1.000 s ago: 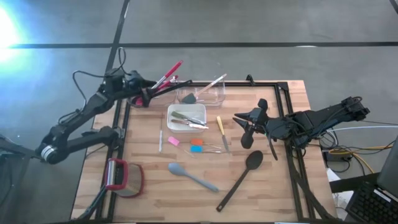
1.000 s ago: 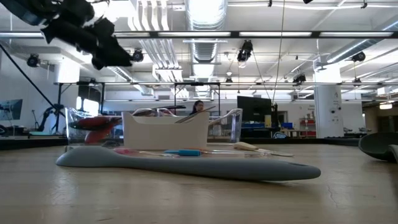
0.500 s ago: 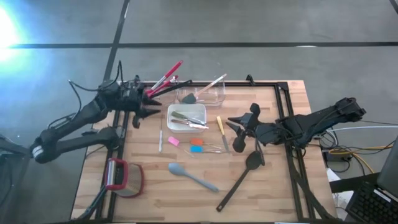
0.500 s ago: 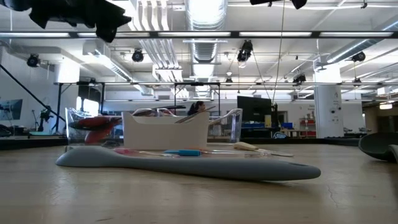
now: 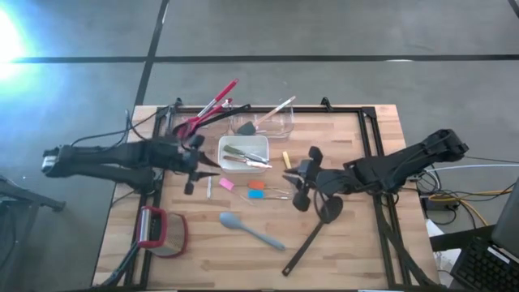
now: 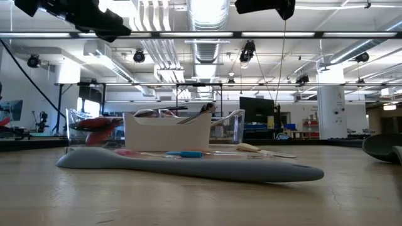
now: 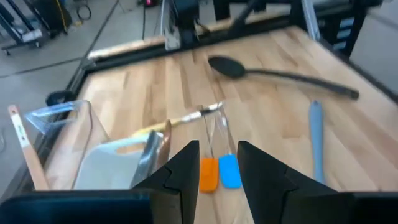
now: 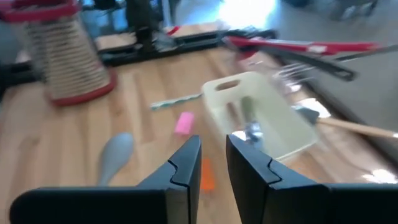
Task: Pick & Place Kitchen Items
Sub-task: Put the blue spatula into the right transparent bin
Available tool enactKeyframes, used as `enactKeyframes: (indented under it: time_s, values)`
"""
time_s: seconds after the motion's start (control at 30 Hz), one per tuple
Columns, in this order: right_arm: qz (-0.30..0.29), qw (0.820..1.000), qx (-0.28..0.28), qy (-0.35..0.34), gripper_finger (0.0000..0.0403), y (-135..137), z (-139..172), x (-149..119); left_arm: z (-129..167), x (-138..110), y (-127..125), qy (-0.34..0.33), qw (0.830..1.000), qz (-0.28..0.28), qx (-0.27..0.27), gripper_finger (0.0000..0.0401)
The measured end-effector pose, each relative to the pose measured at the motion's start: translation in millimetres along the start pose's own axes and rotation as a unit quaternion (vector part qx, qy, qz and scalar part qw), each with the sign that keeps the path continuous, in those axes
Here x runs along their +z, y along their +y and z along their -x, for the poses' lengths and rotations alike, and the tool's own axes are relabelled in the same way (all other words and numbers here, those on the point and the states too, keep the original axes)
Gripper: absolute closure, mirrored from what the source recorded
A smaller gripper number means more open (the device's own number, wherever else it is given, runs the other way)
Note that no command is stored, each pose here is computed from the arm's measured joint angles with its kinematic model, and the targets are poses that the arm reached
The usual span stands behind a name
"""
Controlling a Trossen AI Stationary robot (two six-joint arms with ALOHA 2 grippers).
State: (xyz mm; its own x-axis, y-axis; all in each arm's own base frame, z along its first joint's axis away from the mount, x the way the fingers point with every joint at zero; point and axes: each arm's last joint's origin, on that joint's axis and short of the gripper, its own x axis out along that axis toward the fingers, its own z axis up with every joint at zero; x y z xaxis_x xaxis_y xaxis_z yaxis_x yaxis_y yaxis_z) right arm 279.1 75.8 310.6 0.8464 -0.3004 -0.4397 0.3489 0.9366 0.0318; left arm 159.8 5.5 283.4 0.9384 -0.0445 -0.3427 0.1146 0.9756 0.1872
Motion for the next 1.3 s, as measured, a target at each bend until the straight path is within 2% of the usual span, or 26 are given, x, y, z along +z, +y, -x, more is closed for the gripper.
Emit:
enactKeyframes:
  time_s: [0.23,0.5,0.83,1.03,1.3]
  values:
    - [0.015,0.998,0.039,0.043,0.0328,14.9,-20.8,-7.2,-12.5,-3.0,-7.3,0.028,1.0,0.003,-0.009,0.0286]
    - [0.029,0.989,0.083,0.119,0.0339,29.0,-62.9,-22.0,-10.3,-1.6,-6.2,0.027,1.0,0.008,0.005,0.0288]
    - [0.09,0.972,0.08,0.203,0.0334,39.9,-110.9,-40.3,-3.1,1.0,-6.0,0.016,1.0,0.005,0.007,0.0291]
    - [0.085,0.958,0.096,0.256,0.0337,31.2,-143.6,-57.7,0.4,2.2,-5.8,0.007,1.0,0.002,0.009,0.0293]
    - [0.082,0.95,0.088,0.288,0.033,13.4,-172.3,-65.7,3.2,2.8,-5.9,0.003,1.0,0.002,0.01,0.0293]
